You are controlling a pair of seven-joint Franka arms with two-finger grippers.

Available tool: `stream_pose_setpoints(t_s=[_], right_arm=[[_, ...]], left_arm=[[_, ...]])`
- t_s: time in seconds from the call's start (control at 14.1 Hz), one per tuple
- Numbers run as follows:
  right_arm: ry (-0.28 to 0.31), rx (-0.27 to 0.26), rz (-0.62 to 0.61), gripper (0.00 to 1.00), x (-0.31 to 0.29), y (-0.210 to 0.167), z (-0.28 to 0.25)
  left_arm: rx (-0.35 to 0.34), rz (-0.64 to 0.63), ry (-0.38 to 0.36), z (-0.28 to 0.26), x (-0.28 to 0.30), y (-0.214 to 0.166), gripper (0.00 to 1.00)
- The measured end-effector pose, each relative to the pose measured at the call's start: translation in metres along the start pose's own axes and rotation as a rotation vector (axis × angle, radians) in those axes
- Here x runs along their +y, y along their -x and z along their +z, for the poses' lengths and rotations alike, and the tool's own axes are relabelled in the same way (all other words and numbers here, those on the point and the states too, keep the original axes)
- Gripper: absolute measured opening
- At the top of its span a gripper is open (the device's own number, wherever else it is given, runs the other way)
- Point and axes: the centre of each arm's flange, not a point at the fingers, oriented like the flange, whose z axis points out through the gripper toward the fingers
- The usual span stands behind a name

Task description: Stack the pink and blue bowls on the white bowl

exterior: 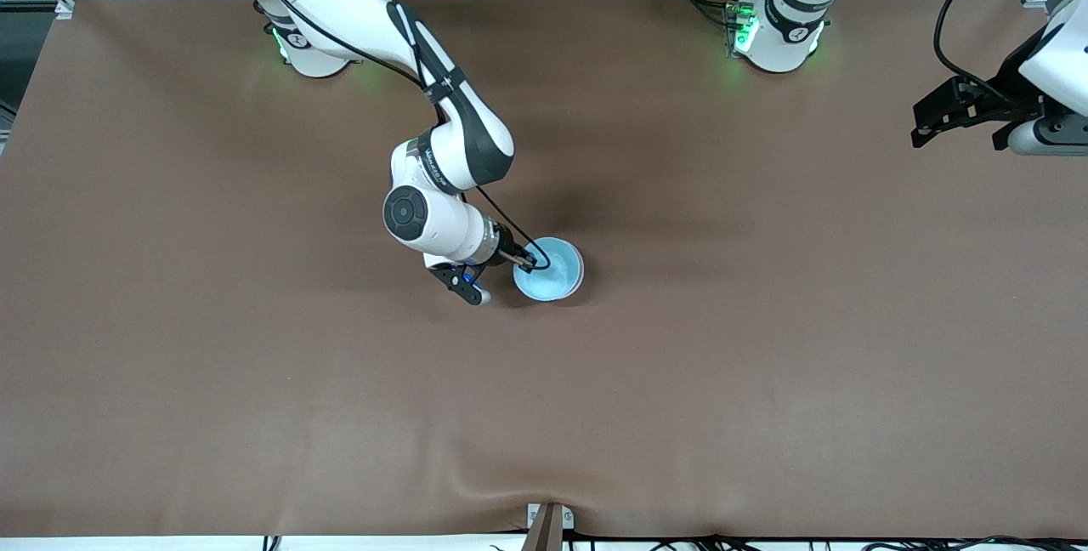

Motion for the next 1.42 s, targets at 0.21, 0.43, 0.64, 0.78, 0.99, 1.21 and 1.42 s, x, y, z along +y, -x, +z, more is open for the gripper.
stream_pose_setpoints(t_s=[0.21, 0.43, 0.64, 0.78, 0.99, 1.21, 1.42], right_arm=[[0.006, -0.003, 0.0, 0.03, 0.002, 0.001, 0.003], [0.015, -0.005, 0.002, 0.3, 0.005, 0.002, 0.007], [0.009, 0.012, -0.002, 0.61, 0.003, -0.003, -0.001], [0.043, 0.078, -0.052, 0.81, 0.003, -0.016, -0.031], [0.174, 0.191, -0.15, 1.0, 0.014, -0.041, -0.114], [0.216, 0.229, -0.256, 1.0, 0.044, -0.08, -0.199], [0.207, 0.224, -0.307, 1.0, 0.079, -0.12, -0.253]], left_arm=[[0.0, -0.004, 0.0, 0.0, -0.001, 0.0, 1.0], [0.0, -0.012, 0.0, 0.0, -0.005, 0.0, 1.0], [0.0, -0.054, 0.001, 0.0, -0.028, -0.001, 1.0], [0.0, -0.066, 0.001, 0.0, -0.034, -0.001, 1.0], [-0.001, -0.058, 0.001, 0.0, -0.03, -0.001, 1.0], [-0.001, -0.058, 0.001, 0.0, -0.03, -0.001, 1.0], [-0.001, -0.057, 0.001, 0.0, -0.03, -0.001, 1.0]])
